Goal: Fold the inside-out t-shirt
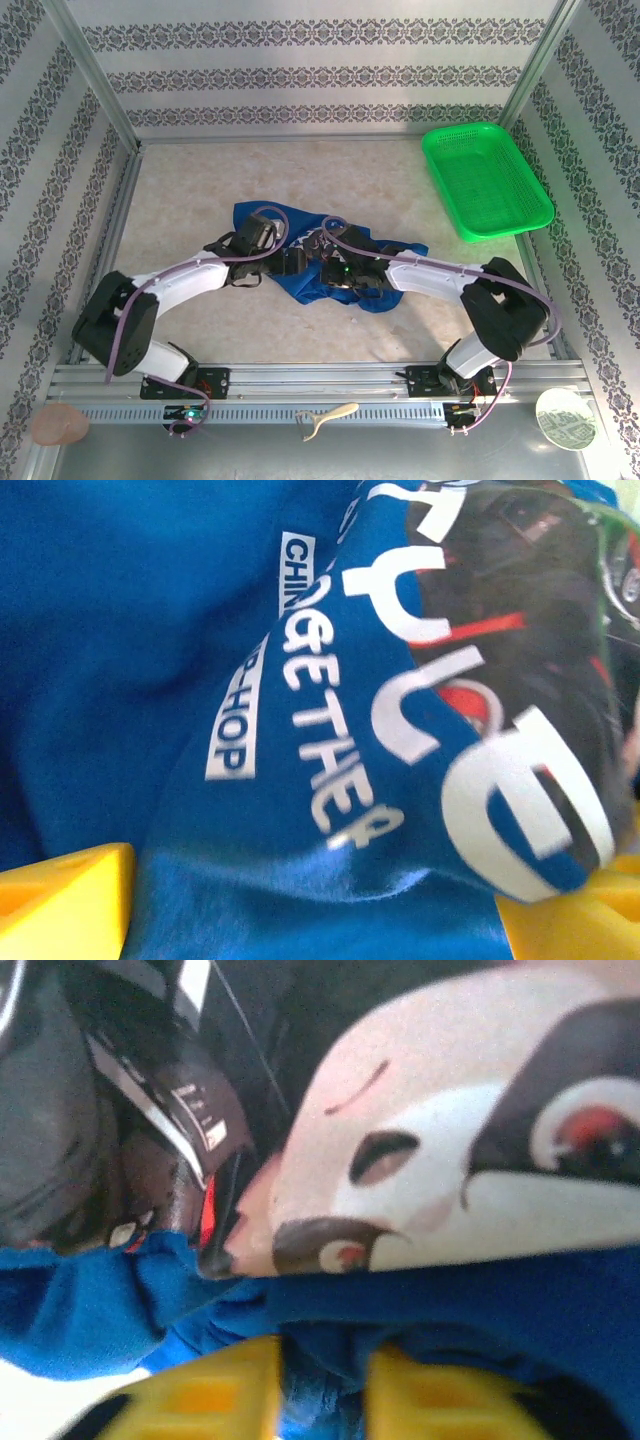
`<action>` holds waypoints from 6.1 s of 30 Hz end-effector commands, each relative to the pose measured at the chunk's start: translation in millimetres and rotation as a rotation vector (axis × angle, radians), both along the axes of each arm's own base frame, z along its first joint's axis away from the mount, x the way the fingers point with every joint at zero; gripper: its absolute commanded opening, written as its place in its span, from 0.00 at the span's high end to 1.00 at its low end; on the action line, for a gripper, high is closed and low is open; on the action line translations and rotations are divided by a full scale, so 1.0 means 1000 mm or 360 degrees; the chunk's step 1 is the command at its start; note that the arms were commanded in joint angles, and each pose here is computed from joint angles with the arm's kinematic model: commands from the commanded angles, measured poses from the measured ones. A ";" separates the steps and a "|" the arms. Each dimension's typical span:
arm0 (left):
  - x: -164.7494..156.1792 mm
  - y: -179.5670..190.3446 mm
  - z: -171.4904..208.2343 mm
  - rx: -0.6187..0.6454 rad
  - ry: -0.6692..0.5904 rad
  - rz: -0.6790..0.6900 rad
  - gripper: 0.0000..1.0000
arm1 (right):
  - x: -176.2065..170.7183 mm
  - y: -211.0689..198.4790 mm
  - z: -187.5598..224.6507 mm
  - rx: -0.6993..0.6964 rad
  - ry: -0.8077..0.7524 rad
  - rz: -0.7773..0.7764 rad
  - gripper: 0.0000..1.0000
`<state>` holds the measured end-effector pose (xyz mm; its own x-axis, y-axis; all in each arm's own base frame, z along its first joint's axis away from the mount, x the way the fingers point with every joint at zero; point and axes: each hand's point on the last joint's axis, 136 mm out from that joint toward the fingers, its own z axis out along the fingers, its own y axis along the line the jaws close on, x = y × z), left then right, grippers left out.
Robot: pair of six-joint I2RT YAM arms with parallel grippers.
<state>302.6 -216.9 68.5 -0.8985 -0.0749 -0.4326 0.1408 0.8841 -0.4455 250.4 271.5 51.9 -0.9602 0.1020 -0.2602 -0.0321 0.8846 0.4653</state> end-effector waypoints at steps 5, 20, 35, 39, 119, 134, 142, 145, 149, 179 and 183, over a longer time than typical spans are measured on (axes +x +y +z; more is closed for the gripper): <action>0.036 -0.024 0.006 -0.0112 -0.0081 0.0009 0.97 | 0.012 -0.028 0.060 0.0113 -0.0178 -0.0022 1.00; 0.057 0.029 0.258 -0.0365 -0.0525 -0.0095 1.00 | 0.000 -0.154 0.246 0.0295 -0.0690 -0.0177 1.00; 0.016 0.085 0.076 0.0028 -0.0197 0.0097 0.40 | -0.034 -0.188 0.067 -0.0001 -0.0211 -0.0485 0.47; 0.006 0.087 0.078 -0.0060 -0.0235 0.0182 0.16 | -0.037 -0.176 0.077 0.0024 -0.0310 -0.0414 0.40; -0.019 -0.065 0.240 -0.0367 -0.0580 -0.0504 1.00 | 0.044 -0.071 0.102 -0.0531 -0.0767 -0.0484 0.13; -0.027 -0.070 0.264 -0.0516 -0.0607 -0.0522 1.00 | 0.006 -0.108 0.140 -0.0119 -0.0855 -0.0410 0.11; -0.025 -0.072 0.266 -0.0517 -0.0599 -0.0519 1.00 | -0.022 -0.069 0.175 0.0076 -0.1002 -0.0238 0.10; -0.025 -0.071 0.268 -0.0515 -0.0603 -0.0515 1.00 | -0.020 -0.047 0.179 0.0075 -0.1036 -0.0187 0.09; -0.025 -0.071 0.269 -0.0513 -0.0595 -0.0509 1.00 | -0.011 -0.020 0.179 0.0013 -0.1071 -0.0137 0.09; -0.040 -0.070 0.299 -0.0655 -0.0635 -0.0543 1.00 | 0.067 -0.016 0.079 -0.0216 -0.0815 -0.0317 0.11; -0.030 -0.057 0.294 -0.0653 -0.0613 -0.0454 1.00 | 0.091 -0.007 0.083 -0.0188 -0.0834 -0.0230 0.36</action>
<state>270.4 -284.2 327.5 -0.7309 -0.0026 -0.6825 0.5448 0.6000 -0.5858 319.8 256.7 113.8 -0.7083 0.1589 -0.6878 -0.0628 0.9563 0.2856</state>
